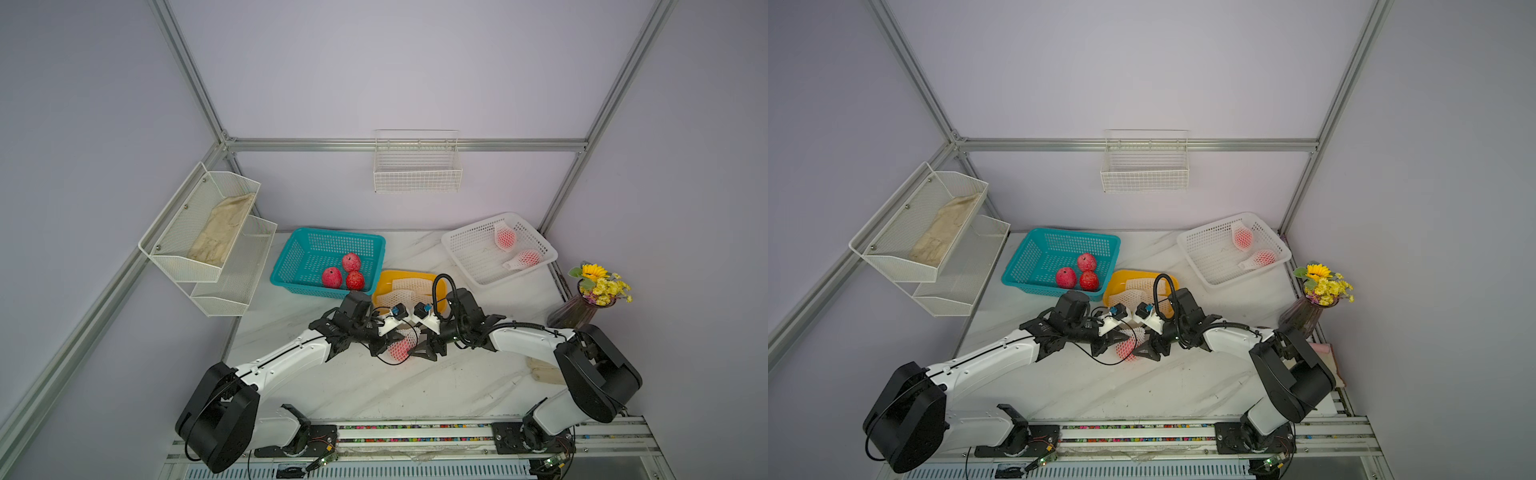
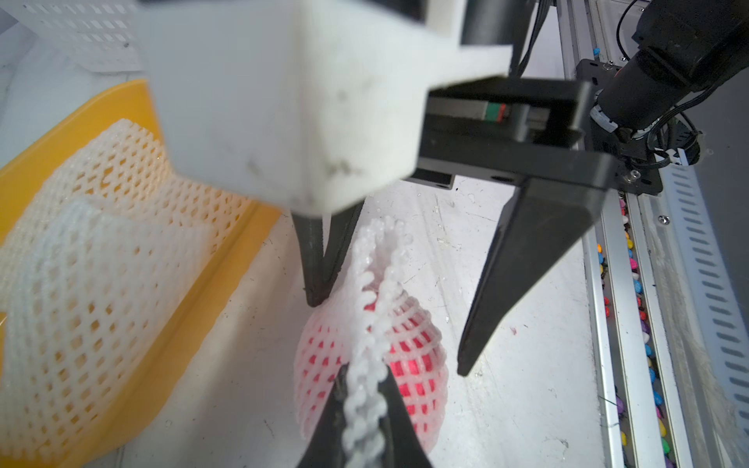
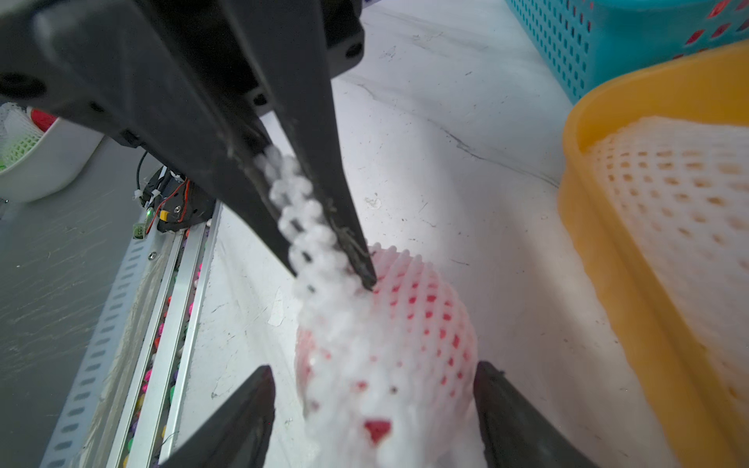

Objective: Remove foam nets from apples
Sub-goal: Remove the foam net from the apple.

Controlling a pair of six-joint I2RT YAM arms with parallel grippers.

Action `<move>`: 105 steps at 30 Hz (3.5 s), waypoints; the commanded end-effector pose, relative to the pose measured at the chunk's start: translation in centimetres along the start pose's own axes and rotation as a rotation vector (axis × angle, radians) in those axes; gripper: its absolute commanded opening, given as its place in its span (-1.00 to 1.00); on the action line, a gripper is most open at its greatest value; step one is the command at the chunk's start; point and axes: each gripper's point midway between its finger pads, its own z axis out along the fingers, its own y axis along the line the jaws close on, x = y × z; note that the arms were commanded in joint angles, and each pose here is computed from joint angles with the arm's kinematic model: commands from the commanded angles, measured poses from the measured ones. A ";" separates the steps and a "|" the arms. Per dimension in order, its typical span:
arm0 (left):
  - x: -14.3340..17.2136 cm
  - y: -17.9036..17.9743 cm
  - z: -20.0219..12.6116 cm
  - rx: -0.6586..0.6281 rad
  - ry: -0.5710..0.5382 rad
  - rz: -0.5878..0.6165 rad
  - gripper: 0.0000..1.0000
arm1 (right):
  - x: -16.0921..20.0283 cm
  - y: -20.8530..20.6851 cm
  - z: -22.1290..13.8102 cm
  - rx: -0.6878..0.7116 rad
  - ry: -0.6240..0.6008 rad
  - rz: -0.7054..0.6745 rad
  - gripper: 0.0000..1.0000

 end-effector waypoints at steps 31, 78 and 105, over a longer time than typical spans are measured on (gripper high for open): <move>-0.3 0.8 0.1 -0.031 0.015 0.027 0.35 | -5.7 1.0 -0.8 -0.063 -0.165 -0.167 -0.97; -4.9 0.9 -1.1 -0.040 -0.161 0.045 -0.96 | -4.4 0.3 0.1 -0.042 -0.154 -0.092 -0.73; 0.8 1.7 1.0 -0.020 0.100 -0.016 -0.26 | -5.0 -0.5 0.3 -0.010 -0.152 -0.112 -0.97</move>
